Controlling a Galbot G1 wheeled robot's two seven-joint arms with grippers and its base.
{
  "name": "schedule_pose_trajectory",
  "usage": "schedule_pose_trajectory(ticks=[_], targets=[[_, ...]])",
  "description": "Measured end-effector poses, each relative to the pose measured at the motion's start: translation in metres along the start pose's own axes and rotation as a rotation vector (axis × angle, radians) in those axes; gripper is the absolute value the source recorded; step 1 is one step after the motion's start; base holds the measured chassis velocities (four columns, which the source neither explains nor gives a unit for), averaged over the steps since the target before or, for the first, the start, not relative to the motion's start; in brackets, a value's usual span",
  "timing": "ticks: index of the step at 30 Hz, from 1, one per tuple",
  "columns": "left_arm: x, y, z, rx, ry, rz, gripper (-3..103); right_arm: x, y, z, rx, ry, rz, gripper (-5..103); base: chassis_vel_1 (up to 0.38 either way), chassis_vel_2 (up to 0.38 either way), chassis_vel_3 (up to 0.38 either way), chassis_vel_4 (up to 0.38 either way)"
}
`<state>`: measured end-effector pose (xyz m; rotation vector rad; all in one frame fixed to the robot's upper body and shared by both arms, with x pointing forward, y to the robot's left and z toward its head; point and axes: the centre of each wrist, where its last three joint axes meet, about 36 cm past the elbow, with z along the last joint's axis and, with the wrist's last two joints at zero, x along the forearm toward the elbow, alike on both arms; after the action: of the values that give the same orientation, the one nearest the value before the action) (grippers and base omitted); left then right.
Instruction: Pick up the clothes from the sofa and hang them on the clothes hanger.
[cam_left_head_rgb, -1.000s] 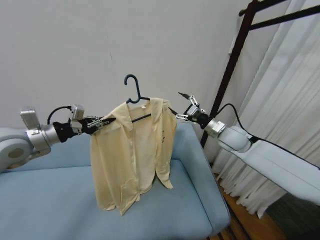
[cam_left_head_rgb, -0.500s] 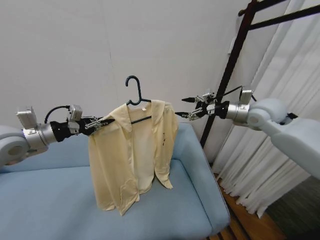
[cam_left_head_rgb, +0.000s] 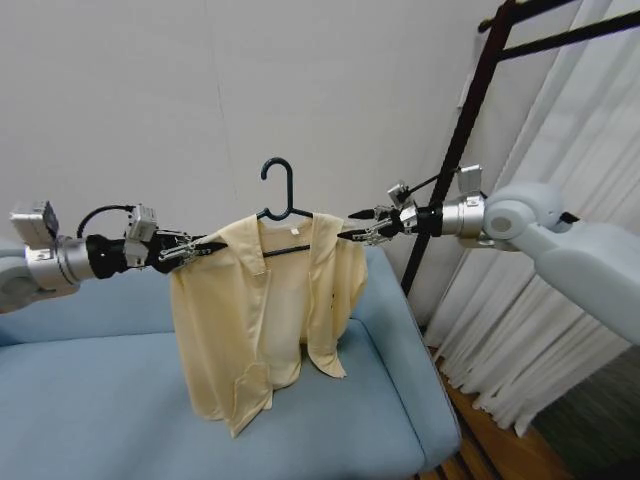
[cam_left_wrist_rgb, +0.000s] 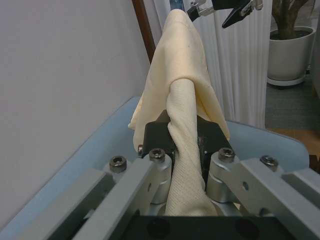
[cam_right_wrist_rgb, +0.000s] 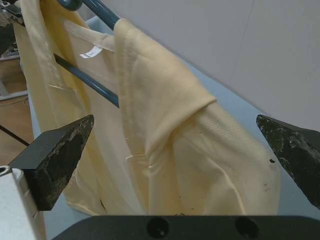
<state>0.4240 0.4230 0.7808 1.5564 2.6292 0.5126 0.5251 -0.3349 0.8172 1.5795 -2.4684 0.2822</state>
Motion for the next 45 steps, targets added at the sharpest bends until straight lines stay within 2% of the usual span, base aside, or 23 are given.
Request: schedule_pose_trajectory(ticks=[8, 12, 14, 18, 20, 24, 26, 29, 30, 33, 38, 44, 45], targets=[[-0.002, -0.003, -0.002, -0.003, -0.004, 0.017, 8, 0.004, -0.006, -0.014, 0.022, 0.027, 0.031, 101, 0.0, 0.0, 0.0, 0.0], [-0.002, -0.004, -0.004, -0.006, -0.01, 0.02, 8, -0.003, -0.007, -0.015, 0.044, 0.081, 0.005, 85, 0.0, 0.0, 0.0, 0.0], [-0.002, -0.004, -0.005, -0.007, -0.013, 0.021, 8, -0.005, -0.008, -0.016, 0.049, 0.093, -0.003, 85, 0.0, 0.0, 0.0, 0.0], [-0.003, -0.005, -0.005, -0.006, -0.017, 0.027, 8, -0.013, -0.015, -0.023, 0.06, 0.12, -0.031, 64, 0.0, 0.0, 0.0, 0.0], [-0.003, -0.005, -0.004, -0.004, -0.018, 0.028, 8, -0.014, -0.016, -0.025, 0.062, 0.122, -0.036, 64, 0.0, 0.0, 0.0, 0.0], [-0.003, -0.005, -0.001, 0.003, -0.019, 0.031, 8, -0.018, -0.02, -0.029, 0.063, 0.126, -0.061, 42, 0.0, 0.0, 0.0, 0.0], [-0.003, -0.005, -0.001, 0.005, -0.018, 0.03, 8, -0.019, -0.021, -0.028, 0.062, 0.126, -0.068, 42, 0.0, 0.0, 0.0, 0.0], [-0.001, -0.001, 0.001, 0.007, -0.016, 0.02, 8, -0.02, -0.022, -0.026, 0.064, 0.126, -0.107, 26, 0.0, 0.0, 0.0, 0.0], [-0.001, -0.001, 0.001, 0.007, -0.016, 0.02, 8, -0.02, -0.022, -0.026, 0.064, 0.126, -0.107, 26, 0.0, 0.0, 0.0, 0.0], [0.001, 0.0, 0.002, 0.008, -0.015, 0.013, 8, -0.024, -0.021, -0.026, 0.07, 0.124, -0.129, 16, 0.0, 0.0, 0.0, 0.0], [0.001, 0.001, 0.006, 0.009, -0.024, 0.01, 8, -0.033, -0.018, -0.032, 0.077, 0.112, -0.154, 11, 0.0, 0.0, 0.0, 0.0], [0.001, 0.001, 0.011, 0.015, -0.03, -0.012, 6, -0.041, -0.015, -0.037, 0.088, 0.09, -0.178, 11, 0.0, 0.0, 0.0, 0.0], [0.001, 0.001, 0.012, 0.015, -0.031, -0.021, 11, -0.042, -0.014, -0.039, 0.092, 0.085, -0.185, 11, 0.0, 0.0, 0.0, 0.0]])
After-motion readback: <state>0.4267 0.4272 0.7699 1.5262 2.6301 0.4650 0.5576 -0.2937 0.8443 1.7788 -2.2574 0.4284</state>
